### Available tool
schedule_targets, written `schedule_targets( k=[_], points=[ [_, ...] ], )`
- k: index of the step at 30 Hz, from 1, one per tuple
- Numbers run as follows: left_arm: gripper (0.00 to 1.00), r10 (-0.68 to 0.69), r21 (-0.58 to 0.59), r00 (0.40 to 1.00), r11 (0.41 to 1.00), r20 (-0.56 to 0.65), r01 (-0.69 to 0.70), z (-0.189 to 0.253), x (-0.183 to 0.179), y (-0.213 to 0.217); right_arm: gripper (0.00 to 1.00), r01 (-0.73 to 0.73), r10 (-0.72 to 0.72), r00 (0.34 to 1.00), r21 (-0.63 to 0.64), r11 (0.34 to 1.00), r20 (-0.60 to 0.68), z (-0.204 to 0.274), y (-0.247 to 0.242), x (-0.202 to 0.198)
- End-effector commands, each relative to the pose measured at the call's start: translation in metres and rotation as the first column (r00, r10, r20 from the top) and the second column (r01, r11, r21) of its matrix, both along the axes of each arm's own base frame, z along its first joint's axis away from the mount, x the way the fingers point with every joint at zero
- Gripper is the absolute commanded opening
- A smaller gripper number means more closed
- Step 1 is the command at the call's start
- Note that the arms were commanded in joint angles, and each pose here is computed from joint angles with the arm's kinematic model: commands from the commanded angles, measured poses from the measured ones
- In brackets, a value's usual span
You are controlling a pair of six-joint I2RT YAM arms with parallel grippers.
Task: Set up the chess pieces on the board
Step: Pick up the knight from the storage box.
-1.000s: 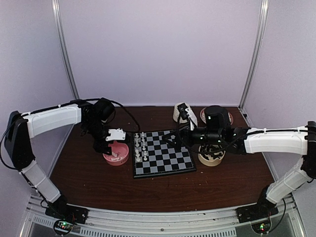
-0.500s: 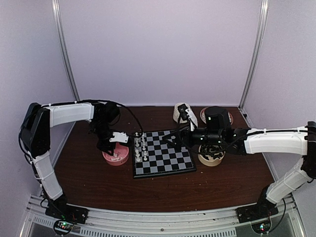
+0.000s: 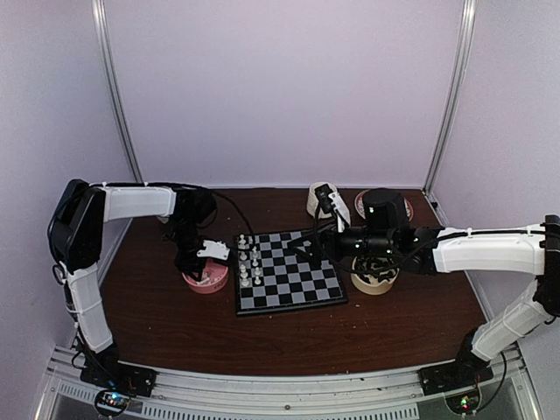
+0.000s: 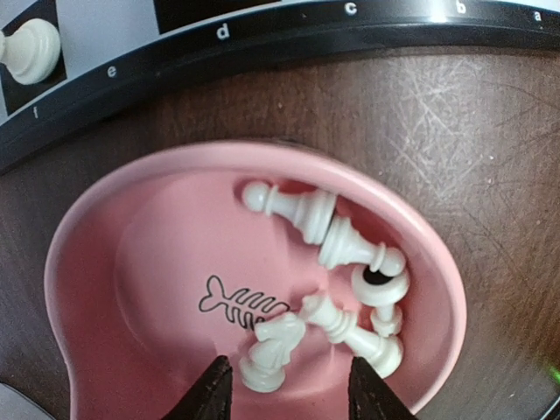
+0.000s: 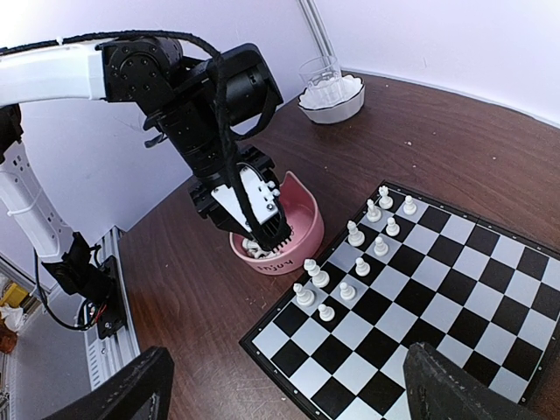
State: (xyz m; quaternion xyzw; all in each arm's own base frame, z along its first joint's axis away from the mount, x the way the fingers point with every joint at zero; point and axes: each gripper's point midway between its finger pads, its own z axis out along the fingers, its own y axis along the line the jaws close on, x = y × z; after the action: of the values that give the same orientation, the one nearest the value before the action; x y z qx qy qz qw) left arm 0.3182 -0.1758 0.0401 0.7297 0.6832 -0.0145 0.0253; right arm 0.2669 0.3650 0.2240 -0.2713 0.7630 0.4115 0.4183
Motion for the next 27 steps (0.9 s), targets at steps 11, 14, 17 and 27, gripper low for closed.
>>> schedule_targets(
  k=[11,14,17,27],
  points=[
    [0.35,-0.006,0.023,1.000,1.000,0.019,0.005,-0.016,0.014,0.001,0.95,0.008,-0.009,1.000,0.026,1.000,0.026,0.010,-0.003,-0.001],
    [0.31,-0.005,0.026,1.000,1.000,0.013,0.004,-0.019,0.014,0.002,0.94,0.007,-0.008,1.000,0.024,1.000,0.024,0.009,-0.003,-0.001],
    [0.23,-0.006,0.058,1.000,0.998,0.025,0.004,-0.020,0.017,0.006,0.94,0.004,-0.005,1.000,0.025,1.000,0.025,0.010,-0.002,-0.002],
    [0.09,0.004,0.009,0.997,1.000,0.079,-0.004,0.005,0.020,0.001,0.94,0.008,-0.008,1.000,0.024,1.000,0.024,0.010,-0.003,-0.001]
  ],
)
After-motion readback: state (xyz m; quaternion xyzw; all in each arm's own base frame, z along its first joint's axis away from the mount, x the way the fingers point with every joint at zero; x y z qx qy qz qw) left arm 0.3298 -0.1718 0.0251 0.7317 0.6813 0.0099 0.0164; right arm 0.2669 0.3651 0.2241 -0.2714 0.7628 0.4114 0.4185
